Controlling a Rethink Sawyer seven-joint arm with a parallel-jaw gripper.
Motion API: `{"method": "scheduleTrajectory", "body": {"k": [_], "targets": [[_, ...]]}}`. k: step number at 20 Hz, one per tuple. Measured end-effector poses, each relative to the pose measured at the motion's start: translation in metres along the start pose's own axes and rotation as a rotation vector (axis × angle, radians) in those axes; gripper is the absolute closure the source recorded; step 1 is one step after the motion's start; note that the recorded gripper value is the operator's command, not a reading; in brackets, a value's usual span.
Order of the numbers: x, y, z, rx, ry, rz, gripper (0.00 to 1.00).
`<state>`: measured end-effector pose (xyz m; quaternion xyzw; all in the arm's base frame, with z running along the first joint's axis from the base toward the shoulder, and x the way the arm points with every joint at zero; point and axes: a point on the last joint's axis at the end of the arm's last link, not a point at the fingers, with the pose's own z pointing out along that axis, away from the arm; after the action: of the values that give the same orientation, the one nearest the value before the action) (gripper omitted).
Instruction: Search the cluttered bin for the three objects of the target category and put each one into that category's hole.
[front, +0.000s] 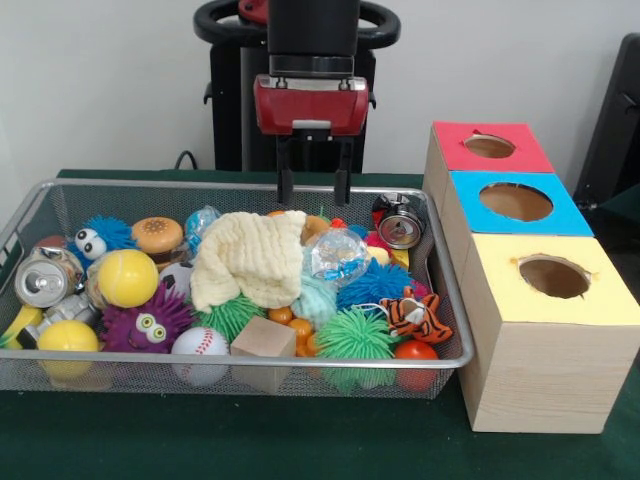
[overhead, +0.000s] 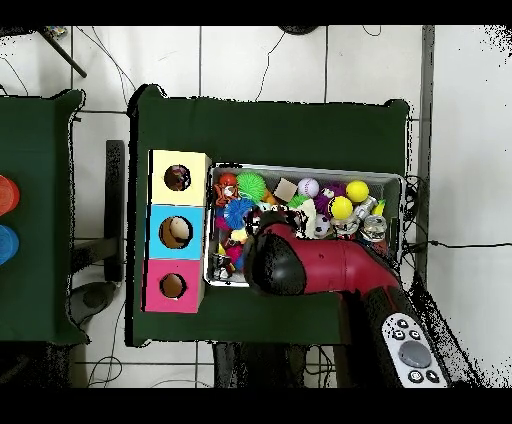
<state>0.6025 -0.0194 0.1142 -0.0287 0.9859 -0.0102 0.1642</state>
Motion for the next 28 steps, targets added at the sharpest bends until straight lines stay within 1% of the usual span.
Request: {"method": "scheduleTrajectory", "body": {"k": [18,28], "targets": [[-0.007,0.015,0.000,-0.028,-0.013,-0.017,0.00],[-0.007,0.012,0.000,-0.028,-0.012,-0.012,0.00]]}}
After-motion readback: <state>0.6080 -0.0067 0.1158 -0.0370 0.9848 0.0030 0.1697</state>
